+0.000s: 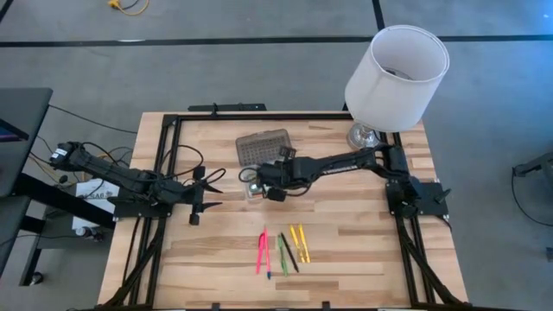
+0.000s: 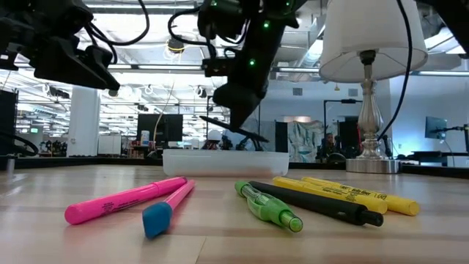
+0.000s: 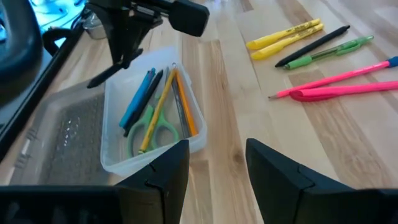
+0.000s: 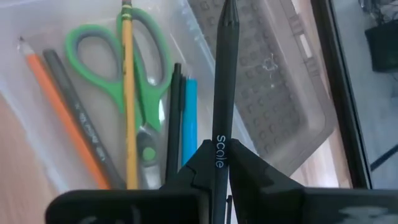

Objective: Pick & place school supplies into a supply box
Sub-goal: Put the right black pen into the transparent supply box

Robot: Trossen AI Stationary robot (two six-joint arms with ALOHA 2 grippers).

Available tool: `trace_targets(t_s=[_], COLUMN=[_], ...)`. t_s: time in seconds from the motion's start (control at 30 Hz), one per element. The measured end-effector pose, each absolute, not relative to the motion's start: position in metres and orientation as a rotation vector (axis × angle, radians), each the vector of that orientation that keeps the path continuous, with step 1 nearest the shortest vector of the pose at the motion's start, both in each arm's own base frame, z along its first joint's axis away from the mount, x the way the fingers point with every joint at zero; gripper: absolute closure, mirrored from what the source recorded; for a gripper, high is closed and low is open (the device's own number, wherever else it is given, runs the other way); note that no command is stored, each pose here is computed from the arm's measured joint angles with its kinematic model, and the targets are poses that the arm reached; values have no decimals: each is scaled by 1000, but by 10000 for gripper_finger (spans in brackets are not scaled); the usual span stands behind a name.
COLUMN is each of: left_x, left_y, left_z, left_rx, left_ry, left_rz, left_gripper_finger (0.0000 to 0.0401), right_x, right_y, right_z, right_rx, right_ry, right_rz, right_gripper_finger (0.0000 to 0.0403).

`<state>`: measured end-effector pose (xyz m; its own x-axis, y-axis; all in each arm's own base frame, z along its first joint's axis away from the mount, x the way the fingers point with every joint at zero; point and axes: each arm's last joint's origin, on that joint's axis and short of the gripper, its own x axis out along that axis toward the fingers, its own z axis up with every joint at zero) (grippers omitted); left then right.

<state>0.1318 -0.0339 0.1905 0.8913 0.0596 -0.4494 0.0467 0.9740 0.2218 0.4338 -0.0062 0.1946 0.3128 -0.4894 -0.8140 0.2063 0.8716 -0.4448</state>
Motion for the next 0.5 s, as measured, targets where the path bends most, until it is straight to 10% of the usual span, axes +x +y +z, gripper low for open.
trace_targets(t_s=[0.5], left_x=[130], left_y=[-33], left_z=[186], left_rx=[166], left_ry=[517], left_rz=[27], left_gripper_finger=[247], right_x=[434], right_y=[-20], right_z=[194], right_rx=[-238], right_ry=[1176], right_rz=[-447], right_gripper_finger=[382])
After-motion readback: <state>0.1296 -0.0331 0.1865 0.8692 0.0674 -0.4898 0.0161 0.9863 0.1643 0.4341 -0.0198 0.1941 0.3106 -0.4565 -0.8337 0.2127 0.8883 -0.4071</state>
